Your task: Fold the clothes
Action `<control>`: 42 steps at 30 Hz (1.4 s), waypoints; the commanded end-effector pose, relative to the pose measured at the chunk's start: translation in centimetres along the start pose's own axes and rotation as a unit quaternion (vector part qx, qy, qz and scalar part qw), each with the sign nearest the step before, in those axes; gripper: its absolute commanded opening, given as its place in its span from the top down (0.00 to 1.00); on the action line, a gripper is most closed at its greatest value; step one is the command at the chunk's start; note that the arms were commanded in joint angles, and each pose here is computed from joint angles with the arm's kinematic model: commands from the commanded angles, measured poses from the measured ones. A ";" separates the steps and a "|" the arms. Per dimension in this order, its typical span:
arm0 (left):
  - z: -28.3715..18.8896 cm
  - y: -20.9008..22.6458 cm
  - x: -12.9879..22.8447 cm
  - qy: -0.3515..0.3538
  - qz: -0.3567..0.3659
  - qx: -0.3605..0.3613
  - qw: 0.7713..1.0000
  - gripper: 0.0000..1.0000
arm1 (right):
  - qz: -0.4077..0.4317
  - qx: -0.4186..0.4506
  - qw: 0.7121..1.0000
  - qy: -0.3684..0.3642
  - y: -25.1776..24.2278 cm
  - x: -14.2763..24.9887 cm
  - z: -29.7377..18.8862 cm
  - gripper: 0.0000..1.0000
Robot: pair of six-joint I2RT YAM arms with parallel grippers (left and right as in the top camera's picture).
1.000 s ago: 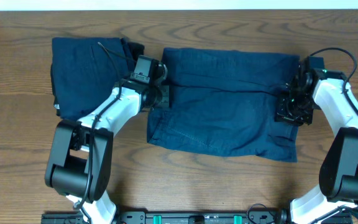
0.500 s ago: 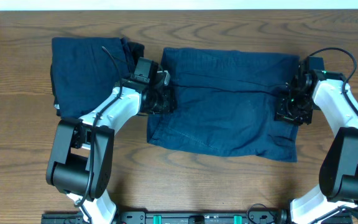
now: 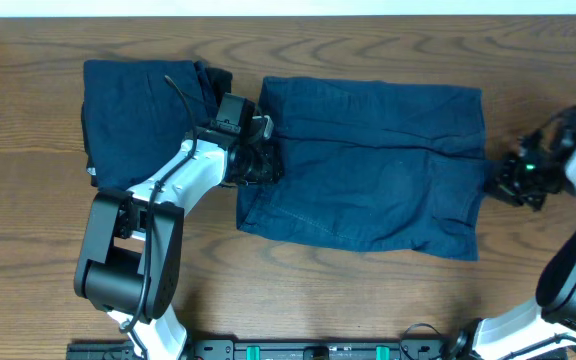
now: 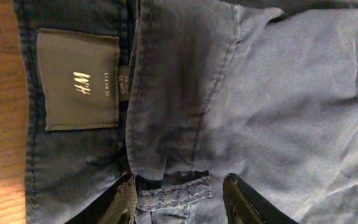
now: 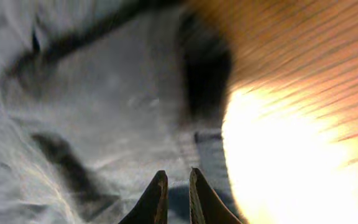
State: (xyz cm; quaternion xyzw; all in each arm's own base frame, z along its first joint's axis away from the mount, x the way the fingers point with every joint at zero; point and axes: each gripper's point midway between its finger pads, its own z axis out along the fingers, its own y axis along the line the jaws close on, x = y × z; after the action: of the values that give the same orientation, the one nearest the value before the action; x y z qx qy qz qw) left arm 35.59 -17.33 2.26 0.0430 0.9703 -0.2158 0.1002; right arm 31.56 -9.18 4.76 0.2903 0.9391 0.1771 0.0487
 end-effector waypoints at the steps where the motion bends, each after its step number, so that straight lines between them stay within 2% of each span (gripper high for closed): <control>1: 0.5 0.1 0.6 0.012 0.005 0.004 1.000 0.53 | 0.013 -0.042 0.999 -0.003 -0.3 -0.3 0.0 0.89; 14: 0.5 0.1 0.6 0.012 0.005 0.003 1.000 0.53 | 0.026 -0.057 0.995 -0.076 -2.6 -1.5 3.7 0.99; 25: 0.5 0.2 0.6 0.011 0.005 0.000 1.000 0.53 | -0.010 -0.130 0.987 -0.093 -0.4 -2.3 3.0 0.99; 36: 0.5 0.3 0.6 0.012 0.005 -0.002 1.000 0.53 | 0.029 -0.135 0.989 -0.054 -1.0 -1.2 1.5 0.97; 42: 0.5 0.6 0.6 0.010 0.005 -0.009 1.000 0.53 | 0.002 -0.090 0.992 -0.087 -2.3 -2.7 1.7 0.97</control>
State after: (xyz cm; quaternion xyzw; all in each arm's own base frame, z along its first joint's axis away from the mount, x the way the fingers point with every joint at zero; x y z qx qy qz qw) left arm 35.60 -17.25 2.23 0.0426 0.9708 -0.2136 0.1005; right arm 32.47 -10.83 2.50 0.3119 0.9025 0.2592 0.1451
